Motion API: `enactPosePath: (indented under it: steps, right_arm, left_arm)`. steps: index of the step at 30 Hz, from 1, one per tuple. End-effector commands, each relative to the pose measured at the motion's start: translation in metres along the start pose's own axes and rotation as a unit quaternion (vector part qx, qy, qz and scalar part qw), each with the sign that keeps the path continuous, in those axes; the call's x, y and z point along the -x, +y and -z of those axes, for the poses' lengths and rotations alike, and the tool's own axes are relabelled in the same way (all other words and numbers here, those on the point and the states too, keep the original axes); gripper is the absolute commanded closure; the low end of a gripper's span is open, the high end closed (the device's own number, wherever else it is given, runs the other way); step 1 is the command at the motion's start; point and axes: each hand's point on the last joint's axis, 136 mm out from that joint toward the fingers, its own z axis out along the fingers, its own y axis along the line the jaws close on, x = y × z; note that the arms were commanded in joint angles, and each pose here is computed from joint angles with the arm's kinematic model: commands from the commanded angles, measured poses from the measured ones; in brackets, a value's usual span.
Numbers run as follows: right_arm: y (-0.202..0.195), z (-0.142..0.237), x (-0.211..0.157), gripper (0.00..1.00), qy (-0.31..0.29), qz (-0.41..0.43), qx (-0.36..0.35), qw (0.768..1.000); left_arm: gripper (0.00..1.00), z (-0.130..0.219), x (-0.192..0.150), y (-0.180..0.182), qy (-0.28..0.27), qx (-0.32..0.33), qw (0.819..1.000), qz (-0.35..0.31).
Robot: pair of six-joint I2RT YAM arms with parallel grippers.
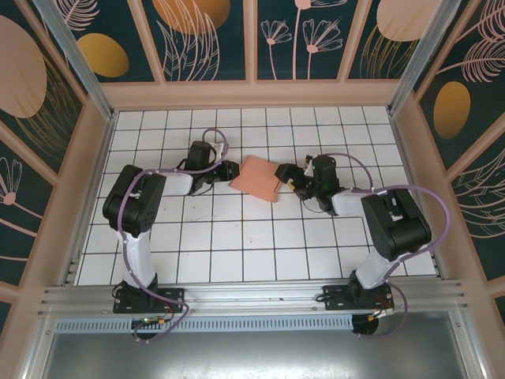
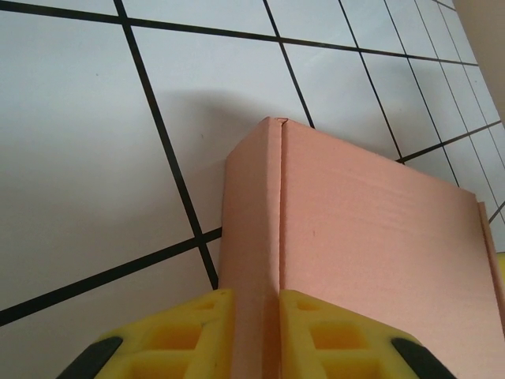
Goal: Fold the paper box
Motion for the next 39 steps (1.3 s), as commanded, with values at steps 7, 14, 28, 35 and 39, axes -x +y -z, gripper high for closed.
enactPosePath:
  steps: [7, 14, 28, 35, 39]
  right_arm:
    - [-0.006, 0.000, 0.005, 0.12, -0.003, -0.062, 0.016, 0.998]
    - [0.005, -0.003, -0.002, 0.14, 0.025, -0.065, 0.062, 0.996]
    - [0.030, -0.010, 0.001, 0.40, 0.045, -0.062, 0.121, 0.990]
    - [0.029, -0.013, 0.002, 0.52, 0.048, -0.066, 0.121, 0.989]
    - [0.027, -0.012, 0.003, 0.57, 0.046, -0.070, 0.118, 0.990]
  left_arm:
    - [0.79, -0.004, -0.019, 0.026, 0.018, 0.014, 0.999, 0.034]
    - [0.79, -0.005, -0.019, 0.024, 0.019, 0.005, 0.999, 0.036]
    - [0.75, -0.004, -0.019, 0.024, 0.020, 0.004, 0.999, 0.031]
    - [0.55, 0.000, -0.014, 0.020, 0.006, 0.003, 1.000, 0.022]
    - [0.36, 0.014, -0.002, 0.012, -0.030, 0.002, 1.000, 0.000]
